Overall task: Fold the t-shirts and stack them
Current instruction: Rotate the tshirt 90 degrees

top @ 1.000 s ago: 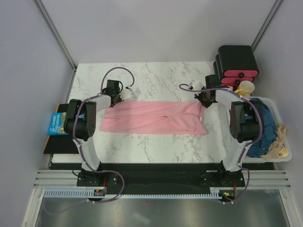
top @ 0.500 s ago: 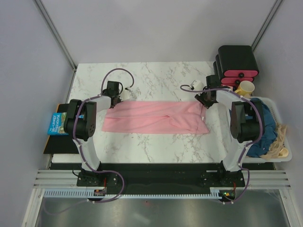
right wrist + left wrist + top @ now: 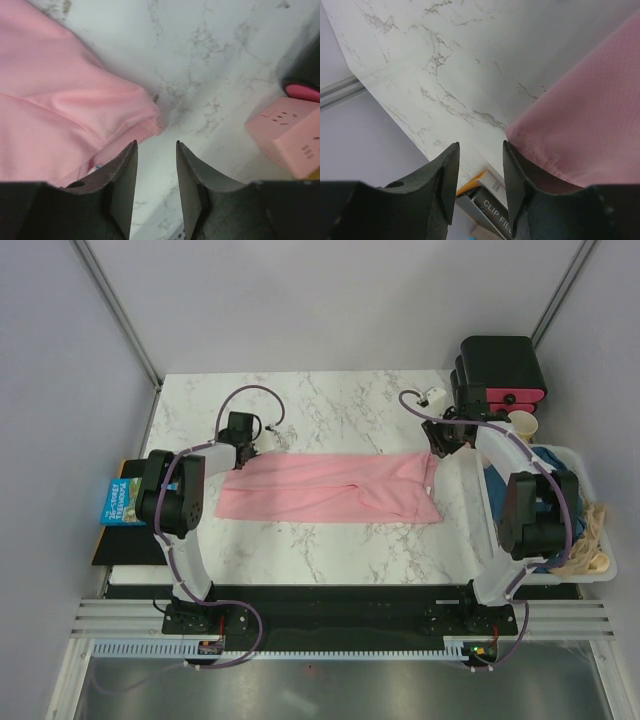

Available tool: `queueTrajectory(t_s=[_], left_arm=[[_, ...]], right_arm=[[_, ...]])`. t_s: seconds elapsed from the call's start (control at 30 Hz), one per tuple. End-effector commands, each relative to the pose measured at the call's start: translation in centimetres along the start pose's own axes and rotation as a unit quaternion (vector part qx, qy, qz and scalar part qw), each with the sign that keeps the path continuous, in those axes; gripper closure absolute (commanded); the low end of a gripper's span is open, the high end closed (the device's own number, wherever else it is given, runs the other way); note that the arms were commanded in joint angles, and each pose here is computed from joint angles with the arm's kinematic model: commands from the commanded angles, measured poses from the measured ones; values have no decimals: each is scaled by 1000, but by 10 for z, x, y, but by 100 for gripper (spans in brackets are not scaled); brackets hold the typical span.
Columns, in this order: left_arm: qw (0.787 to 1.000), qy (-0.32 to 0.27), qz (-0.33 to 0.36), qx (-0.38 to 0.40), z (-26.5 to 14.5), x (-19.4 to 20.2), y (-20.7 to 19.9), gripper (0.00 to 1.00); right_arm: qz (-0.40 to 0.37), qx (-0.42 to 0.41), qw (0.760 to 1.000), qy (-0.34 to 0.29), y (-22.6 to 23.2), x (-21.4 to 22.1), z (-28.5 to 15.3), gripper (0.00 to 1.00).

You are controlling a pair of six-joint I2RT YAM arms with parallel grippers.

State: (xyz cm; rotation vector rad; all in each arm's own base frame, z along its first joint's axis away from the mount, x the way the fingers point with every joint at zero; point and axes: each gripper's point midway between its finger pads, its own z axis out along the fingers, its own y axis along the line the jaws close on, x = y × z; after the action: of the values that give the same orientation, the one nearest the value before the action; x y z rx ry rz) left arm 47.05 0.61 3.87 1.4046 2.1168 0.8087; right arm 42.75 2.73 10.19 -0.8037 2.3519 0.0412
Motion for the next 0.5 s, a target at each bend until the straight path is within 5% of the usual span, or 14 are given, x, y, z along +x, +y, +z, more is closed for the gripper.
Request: queueTrajectory(t_s=[0.0, 0.13, 0.47], left_arm=[[999, -11, -9, -32, -12, -7, 19, 53], [999, -16, -6, -37, -16, -11, 21, 53], [999, -18, -6, -38, -23, -9, 20, 53]], right_arm=[[73, -127, 989, -5, 53, 5, 5, 58], [105, -183, 977, 4, 74, 16, 20, 66], [138, -154, 978, -15, 41, 16, 28, 70]])
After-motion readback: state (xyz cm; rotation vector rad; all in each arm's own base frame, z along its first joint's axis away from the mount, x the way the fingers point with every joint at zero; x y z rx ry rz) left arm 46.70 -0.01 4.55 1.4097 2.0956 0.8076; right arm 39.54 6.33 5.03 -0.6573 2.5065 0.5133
